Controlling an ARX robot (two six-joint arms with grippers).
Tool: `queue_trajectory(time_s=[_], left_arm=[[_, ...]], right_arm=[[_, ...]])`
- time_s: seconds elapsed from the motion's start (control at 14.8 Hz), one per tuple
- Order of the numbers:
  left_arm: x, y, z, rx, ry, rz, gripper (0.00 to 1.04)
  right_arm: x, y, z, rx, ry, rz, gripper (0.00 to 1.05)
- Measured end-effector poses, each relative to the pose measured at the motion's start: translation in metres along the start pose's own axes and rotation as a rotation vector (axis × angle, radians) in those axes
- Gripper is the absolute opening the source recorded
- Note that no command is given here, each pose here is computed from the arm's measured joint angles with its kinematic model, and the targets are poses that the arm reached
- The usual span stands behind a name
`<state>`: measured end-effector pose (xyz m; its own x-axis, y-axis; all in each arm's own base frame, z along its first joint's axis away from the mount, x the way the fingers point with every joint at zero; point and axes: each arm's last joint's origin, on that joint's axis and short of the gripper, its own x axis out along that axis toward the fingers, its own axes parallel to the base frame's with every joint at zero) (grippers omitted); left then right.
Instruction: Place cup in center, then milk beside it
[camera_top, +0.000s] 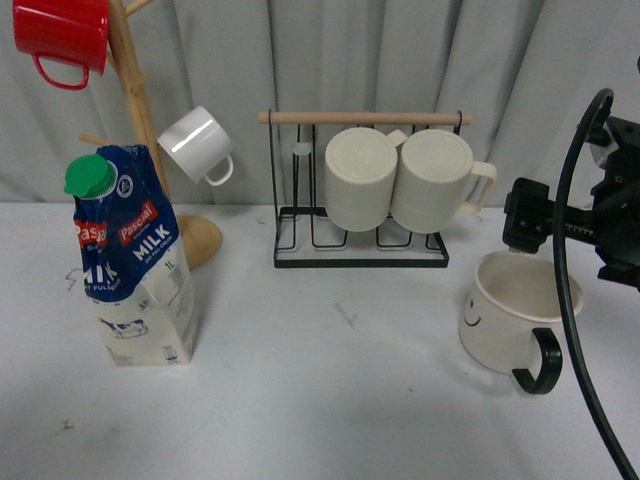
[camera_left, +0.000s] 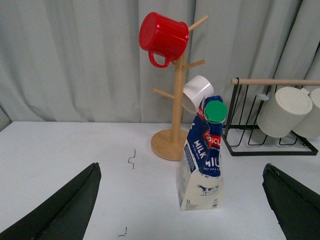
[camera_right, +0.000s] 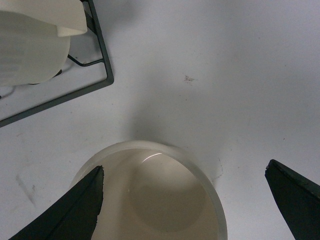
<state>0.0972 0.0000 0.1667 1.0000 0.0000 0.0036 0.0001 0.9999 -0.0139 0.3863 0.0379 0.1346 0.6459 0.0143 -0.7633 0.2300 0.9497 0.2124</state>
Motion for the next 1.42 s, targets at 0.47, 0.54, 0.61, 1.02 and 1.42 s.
queue_trajectory(time_s=[0.47,0.54,0.61,1.02,1.42], left_arm=[[0.000,0.000,0.000,0.000,0.000,0.000,0.98],[0.000,0.000,0.000,0.000,0.000,0.000,0.98],[0.000,0.000,0.000,0.000,0.000,0.000,0.98],[0.000,0.000,0.000,0.000,0.000,0.000,0.98],[0.000,0.000,0.000,0.000,0.000,0.000,0.98]], right_arm=[[0.011,-0.012,-0.018,0.020,0.039,0.026,0.56],[0.012,-0.013,-0.018,0.022,0.040,0.026,0.48],[0.011,-0.015,-0.017,0.025,0.041,0.023,0.36],[-0.008,-0.007,-0.009,0.014,0.007,0.069,0.03],[-0.009,0.051,-0.020,-0.078,0.012,0.179,0.03]])
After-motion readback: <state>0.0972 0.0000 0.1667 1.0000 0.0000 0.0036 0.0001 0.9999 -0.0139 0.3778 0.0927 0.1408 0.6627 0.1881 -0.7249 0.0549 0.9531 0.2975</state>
